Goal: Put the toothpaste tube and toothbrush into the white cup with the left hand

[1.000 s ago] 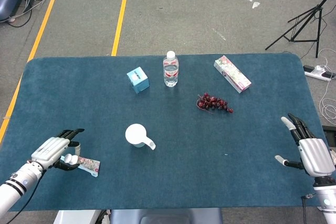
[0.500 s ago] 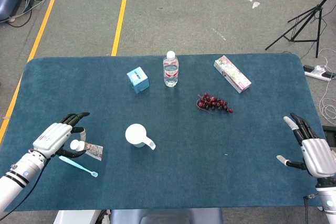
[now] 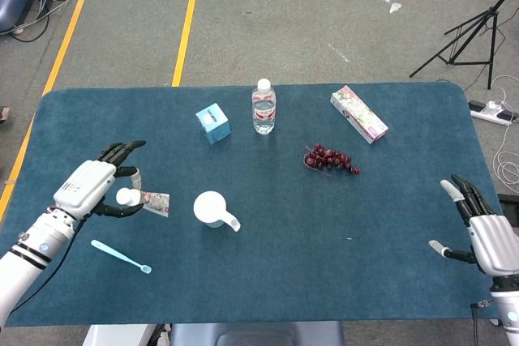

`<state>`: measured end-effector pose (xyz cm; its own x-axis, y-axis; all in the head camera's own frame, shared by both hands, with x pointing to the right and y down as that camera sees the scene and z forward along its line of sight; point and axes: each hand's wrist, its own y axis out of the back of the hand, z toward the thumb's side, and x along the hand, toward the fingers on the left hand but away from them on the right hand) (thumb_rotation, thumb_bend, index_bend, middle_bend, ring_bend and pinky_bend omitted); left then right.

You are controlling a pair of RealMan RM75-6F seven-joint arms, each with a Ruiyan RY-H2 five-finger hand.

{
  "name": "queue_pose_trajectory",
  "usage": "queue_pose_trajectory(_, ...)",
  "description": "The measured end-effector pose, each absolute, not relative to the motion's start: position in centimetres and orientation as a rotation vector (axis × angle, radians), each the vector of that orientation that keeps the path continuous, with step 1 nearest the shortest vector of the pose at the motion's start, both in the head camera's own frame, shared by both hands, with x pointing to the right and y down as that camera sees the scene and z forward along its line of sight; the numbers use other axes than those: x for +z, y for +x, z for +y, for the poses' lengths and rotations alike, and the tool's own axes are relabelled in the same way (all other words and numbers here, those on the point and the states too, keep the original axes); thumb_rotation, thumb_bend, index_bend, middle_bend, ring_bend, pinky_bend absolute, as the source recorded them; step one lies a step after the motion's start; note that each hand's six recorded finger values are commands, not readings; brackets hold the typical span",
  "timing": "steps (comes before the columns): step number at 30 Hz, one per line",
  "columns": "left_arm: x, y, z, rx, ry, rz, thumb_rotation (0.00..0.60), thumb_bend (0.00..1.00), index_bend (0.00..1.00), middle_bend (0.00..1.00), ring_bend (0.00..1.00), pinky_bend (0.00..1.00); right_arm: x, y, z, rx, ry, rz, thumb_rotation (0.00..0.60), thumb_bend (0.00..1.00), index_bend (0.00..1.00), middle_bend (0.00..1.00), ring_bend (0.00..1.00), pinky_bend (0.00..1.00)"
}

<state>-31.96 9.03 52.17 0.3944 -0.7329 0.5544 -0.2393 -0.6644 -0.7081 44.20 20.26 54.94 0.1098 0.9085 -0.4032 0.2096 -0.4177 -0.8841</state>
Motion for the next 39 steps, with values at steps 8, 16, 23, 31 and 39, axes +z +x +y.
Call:
queue_pose_trajectory(8,51.3,-29.3,8.2,-1.18,-2.136,0.794,0.6,0.36,0.83,0.08,0.09,0.06,54.8,44.4,20.3,1.346,-1.729,-1.105,0.6,0.03,0.05,0.04,0.04,0.33)
queue_pose_trajectory(16,52.2,-26.5,7.5,-1.144,-2.18,0.78,0.6,0.36,0.83,0.08,0.09,0.06,54.7,44.5,20.2,1.348,-1.733,-1.111,0.6,0.03,0.05,0.04,0.04,0.33)
queue_pose_trajectory(23,53.4,-25.1,7.4,-1.151,-2.21,0.751,0.6,0.36,0.83,0.08,0.09,0.06,54.5,44.6,20.3,1.342,-1.737,-1.118,0.6,0.03,0.05,0.04,0.04,0.33)
queue_pose_trajectory(31,55.2,-24.7,7.6,-1.182,-2.235,0.739,0.6,0.36,0.83,0.08,0.09,0.06,54.3,44.7,20.2,1.338,-1.738,-1.123,0.6,0.03,0.05,0.04,0.04,0.33)
queue_pose_trajectory(39,56.4,-24.2,7.6,-1.191,-2.256,0.736,0.6,0.36,0.83,0.08,0.09,0.06,54.2,44.8,20.2,1.336,-1.739,-1.126,0.6,0.03,0.05,0.04,0.04,0.33)
